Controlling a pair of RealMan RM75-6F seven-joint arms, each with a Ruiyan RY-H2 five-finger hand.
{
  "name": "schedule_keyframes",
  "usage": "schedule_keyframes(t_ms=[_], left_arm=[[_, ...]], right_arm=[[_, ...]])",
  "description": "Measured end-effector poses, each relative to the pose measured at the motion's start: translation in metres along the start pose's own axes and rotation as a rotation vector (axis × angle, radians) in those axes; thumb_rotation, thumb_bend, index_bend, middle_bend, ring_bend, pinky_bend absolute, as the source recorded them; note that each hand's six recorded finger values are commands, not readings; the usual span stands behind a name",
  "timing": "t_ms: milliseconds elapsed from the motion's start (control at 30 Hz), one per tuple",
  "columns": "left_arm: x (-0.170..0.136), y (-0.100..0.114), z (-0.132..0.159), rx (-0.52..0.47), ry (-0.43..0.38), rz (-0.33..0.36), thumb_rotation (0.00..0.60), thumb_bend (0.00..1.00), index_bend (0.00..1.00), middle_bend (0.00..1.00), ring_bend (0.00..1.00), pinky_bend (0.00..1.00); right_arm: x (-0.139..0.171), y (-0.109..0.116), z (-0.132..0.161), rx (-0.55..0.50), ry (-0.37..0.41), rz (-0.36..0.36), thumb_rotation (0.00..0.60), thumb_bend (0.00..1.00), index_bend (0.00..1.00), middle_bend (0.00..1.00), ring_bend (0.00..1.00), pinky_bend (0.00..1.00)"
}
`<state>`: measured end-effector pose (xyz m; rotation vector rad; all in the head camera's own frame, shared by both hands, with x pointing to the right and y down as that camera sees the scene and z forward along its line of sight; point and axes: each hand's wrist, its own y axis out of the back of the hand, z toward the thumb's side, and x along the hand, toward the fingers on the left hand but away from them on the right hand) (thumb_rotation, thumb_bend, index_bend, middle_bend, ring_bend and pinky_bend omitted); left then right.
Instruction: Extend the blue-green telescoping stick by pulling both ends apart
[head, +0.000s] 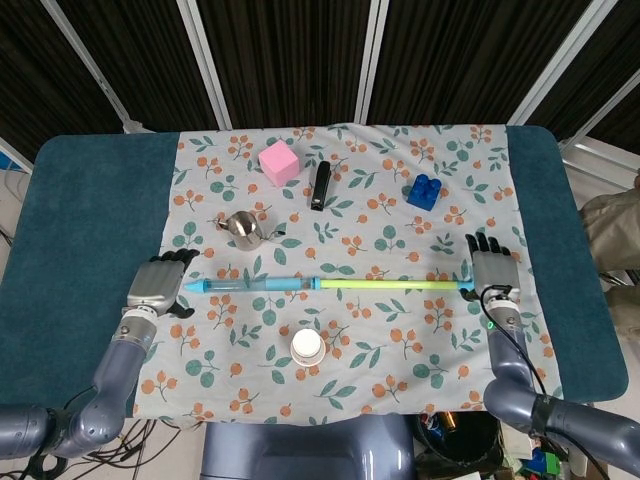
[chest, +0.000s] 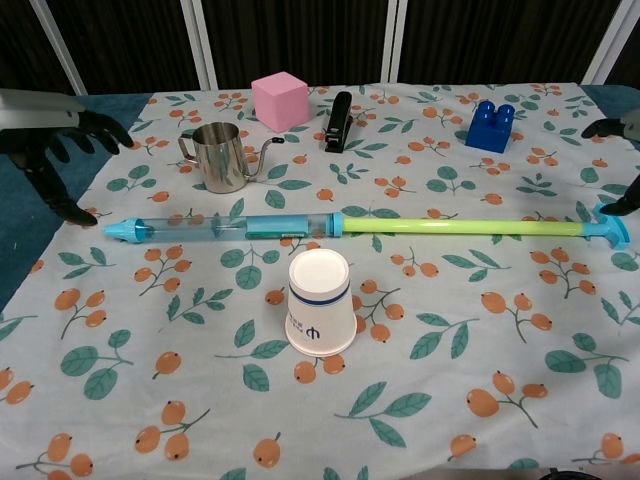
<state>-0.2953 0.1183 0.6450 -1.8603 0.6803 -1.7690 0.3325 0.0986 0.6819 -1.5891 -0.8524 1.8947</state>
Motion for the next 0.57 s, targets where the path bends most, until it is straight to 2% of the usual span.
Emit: schedule_keyframes(t_ms=[167,333,433,567], left_arm=[[-0.019,0.004,-0.016,-0.022,-0.029,0.072,0.600,0.08,0.00,0.00,0.00,0.04],[-0.047,0.001,-0.044,-0.031,-0.045,0.165,0.600,0.04,0.00,0.00,0.00,0.03],[-0.072,-0.009,-0.070,-0.049,-0.038,0.213,0.600,0.04,0.00,0.00,0.00,0.02],[-0.114,-0.024,-0.116,-0.074,0.016,0.274,0.600,0.04,0.00,0.00,0.00,0.02]], right_arm=[[0.023,0.013,-0.020,-0.024,0.047,-0.068,0.600,0.03,0.00,0.00,0.00,0.13],[0.058,0.021,-0.052,-0.032,0.085,-0.129,0.600,0.00,0.00,0.00,0.00,0.13],[0.086,0.021,-0.076,-0.046,0.102,-0.151,0.600,0.00,0.00,0.00,0.00,0.13],[0.124,0.019,-0.101,-0.058,0.129,-0.180,0.600,0.00,0.00,0.00,0.00,0.13]])
